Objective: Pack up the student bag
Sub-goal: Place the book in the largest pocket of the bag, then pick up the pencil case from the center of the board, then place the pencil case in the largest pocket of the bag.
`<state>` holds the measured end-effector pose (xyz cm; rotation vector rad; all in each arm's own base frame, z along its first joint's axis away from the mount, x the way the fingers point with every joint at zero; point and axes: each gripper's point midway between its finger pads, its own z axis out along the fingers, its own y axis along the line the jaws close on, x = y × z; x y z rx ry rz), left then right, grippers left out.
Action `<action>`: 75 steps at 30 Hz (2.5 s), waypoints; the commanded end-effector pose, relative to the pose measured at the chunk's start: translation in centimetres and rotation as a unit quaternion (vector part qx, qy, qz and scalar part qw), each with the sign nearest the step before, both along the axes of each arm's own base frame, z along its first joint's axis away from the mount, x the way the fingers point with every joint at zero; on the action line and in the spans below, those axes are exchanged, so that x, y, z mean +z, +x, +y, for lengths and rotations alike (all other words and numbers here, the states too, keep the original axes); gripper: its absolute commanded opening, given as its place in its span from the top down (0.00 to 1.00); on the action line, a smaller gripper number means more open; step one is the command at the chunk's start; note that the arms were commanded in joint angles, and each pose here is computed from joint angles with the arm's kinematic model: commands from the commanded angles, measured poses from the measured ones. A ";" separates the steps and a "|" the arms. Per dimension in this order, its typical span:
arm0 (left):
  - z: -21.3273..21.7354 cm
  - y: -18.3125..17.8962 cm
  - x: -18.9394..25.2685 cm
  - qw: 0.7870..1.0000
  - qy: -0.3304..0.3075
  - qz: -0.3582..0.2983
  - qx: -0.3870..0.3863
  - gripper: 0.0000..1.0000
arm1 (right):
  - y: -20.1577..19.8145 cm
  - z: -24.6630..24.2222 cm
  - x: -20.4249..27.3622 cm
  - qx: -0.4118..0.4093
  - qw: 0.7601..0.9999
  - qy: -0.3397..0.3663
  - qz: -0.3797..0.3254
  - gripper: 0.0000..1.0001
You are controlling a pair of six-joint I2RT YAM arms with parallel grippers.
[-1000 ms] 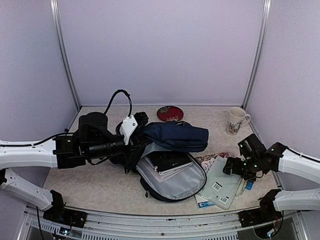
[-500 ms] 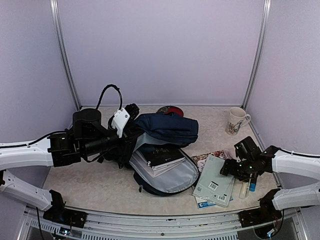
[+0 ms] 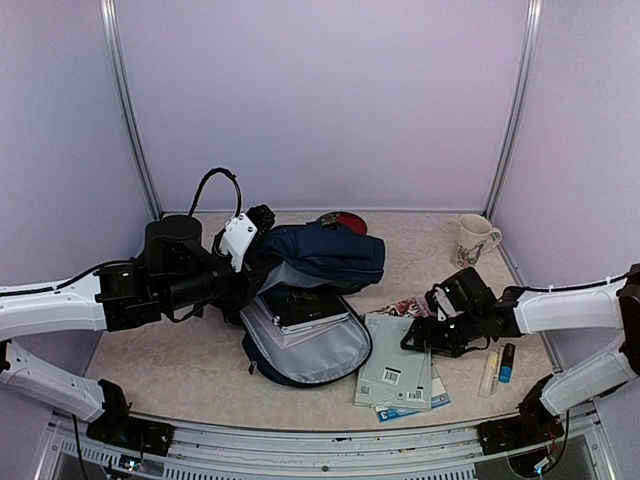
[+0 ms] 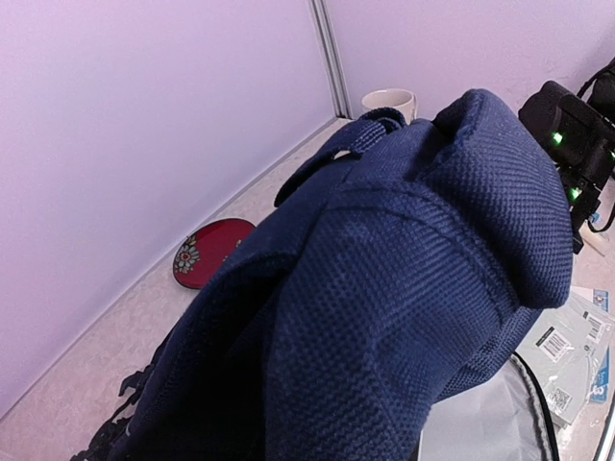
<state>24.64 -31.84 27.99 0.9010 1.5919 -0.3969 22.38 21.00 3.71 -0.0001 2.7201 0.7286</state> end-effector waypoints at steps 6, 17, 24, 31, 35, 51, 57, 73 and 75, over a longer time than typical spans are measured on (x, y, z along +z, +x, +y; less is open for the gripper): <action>-0.1 0.3 5.3 0.996 -0.083 -0.034 0.004 1.00 | -1.8 3.2 6.4 0.048 0.985 0.164 -0.033 0.26; -0.3 0.0 5.4 0.996 -0.085 -0.031 -0.003 1.00 | -2.4 4.0 9.0 0.045 0.963 0.262 -0.053 0.30; -0.6 -0.2 5.3 0.996 -0.085 -0.029 -0.010 1.00 | -2.3 5.1 7.5 0.044 0.959 0.278 -0.030 0.30; -0.6 -0.3 5.3 0.996 -0.084 -0.030 -0.012 1.00 | -1.9 6.8 7.6 0.067 0.962 0.262 -0.029 0.85; -0.3 -0.2 5.6 0.996 -0.085 -0.034 -0.006 1.00 | -1.2 5.5 8.0 0.046 0.976 0.209 -0.041 1.00; 0.9 0.4 6.8 0.993 -0.108 -0.038 0.000 1.00 | -4.9 5.8 25.9 0.237 0.876 0.185 -0.377 1.00; 0.4 -0.4 7.3 0.992 -0.115 -0.039 -0.031 1.00 | -9.5 10.2 30.9 0.400 0.658 0.168 -0.616 1.00; -1.0 -3.4 8.3 0.981 -0.129 -0.044 -0.135 1.00 | -8.1 17.2 29.9 0.471 0.316 0.062 -0.821 1.00; -1.1 -3.7 8.3 0.980 -0.128 -0.044 -0.144 1.00 | -7.3 17.7 29.5 0.468 0.307 0.052 -0.827 1.00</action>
